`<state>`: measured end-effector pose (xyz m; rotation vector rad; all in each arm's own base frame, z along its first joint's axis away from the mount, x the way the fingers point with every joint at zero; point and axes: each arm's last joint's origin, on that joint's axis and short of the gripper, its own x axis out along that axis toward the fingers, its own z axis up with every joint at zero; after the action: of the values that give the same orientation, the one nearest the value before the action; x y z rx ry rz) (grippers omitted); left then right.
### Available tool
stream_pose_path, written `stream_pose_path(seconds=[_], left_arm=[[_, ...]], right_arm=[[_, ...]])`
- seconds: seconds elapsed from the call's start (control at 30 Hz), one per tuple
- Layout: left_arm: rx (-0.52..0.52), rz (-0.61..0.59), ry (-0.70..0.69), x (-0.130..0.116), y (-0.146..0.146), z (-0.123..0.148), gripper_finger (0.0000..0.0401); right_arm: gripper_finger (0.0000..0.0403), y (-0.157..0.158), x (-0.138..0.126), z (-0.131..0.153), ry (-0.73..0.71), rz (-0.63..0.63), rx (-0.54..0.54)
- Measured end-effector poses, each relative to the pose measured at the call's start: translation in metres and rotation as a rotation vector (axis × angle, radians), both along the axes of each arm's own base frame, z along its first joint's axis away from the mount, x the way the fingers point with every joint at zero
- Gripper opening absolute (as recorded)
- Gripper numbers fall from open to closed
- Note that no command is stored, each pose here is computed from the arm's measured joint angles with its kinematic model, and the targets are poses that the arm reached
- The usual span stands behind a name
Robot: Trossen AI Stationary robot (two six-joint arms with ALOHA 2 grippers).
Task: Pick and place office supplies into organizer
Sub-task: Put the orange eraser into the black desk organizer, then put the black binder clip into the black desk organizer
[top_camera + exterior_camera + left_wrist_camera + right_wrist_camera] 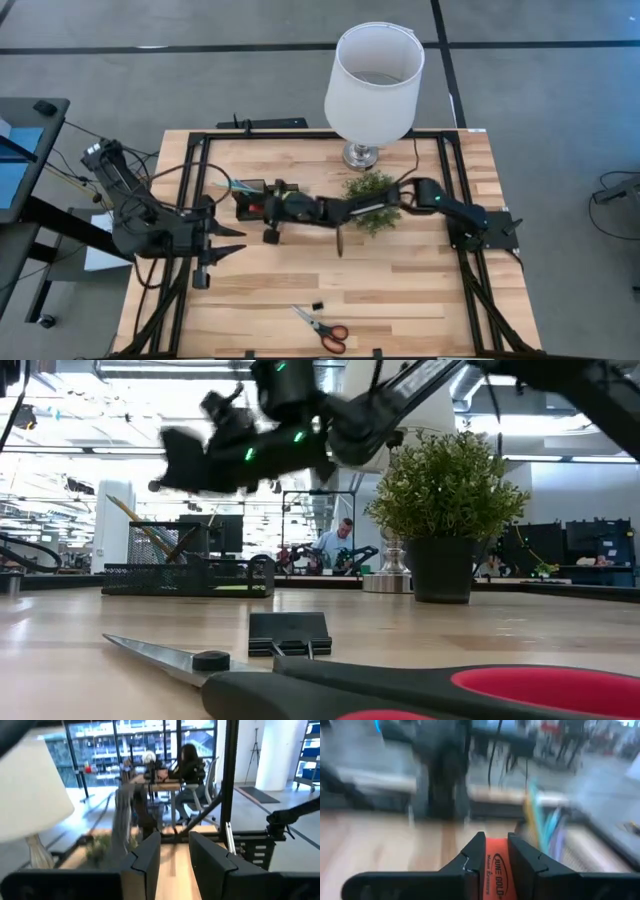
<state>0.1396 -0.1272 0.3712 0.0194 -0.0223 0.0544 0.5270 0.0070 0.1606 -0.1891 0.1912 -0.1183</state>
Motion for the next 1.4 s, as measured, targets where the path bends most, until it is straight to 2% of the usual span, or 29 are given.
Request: stream_pose_path(seconds=[0.2,0.33,0.43,0.67,0.93,1.03,1.1,1.23,1.4], left_arm=[[0.040,-0.016,-0.049,-0.012,0.008,0.011,0.0097],[0.029,-0.040,-0.055,-0.020,0.011,0.014,0.0097],[0.036,-0.058,-0.048,-0.023,0.010,0.013,0.0097],[0.036,-0.099,-0.047,-0.028,0.005,0.013,0.0098],[0.024,-0.111,-0.040,-0.029,0.004,0.012,0.0098],[0.019,-0.112,-0.019,-0.029,0.004,0.009,0.0098],[0.012,-0.107,-0.008,-0.028,0.004,0.007,0.0098],[-0.001,-0.105,0.003,-0.028,0.004,0.006,0.0098],[0.005,-0.103,0.039,-0.026,0.001,0.000,0.0098]], right_arm=[[0.0052,-0.013,0.030,-0.030,0.108,-0.048,-0.022],[0.0054,-0.022,0.040,-0.044,0.165,-0.153,-0.106],[0.0070,-0.022,0.044,-0.047,0.189,-0.204,-0.164],[0.0127,-0.021,0.043,-0.049,0.261,-0.188,-0.199],[0.0204,-0.014,0.043,-0.049,0.261,-0.187,-0.191],[0.0219,0.002,0.040,-0.034,0.281,-0.155,-0.196],[0.0221,0.017,0.034,-0.009,0.297,-0.123,-0.196],[0.0212,0.047,0.009,0.048,0.386,-0.060,-0.096],[0.0187,0.088,-0.037,0.070,0.718,0.145,0.228]])
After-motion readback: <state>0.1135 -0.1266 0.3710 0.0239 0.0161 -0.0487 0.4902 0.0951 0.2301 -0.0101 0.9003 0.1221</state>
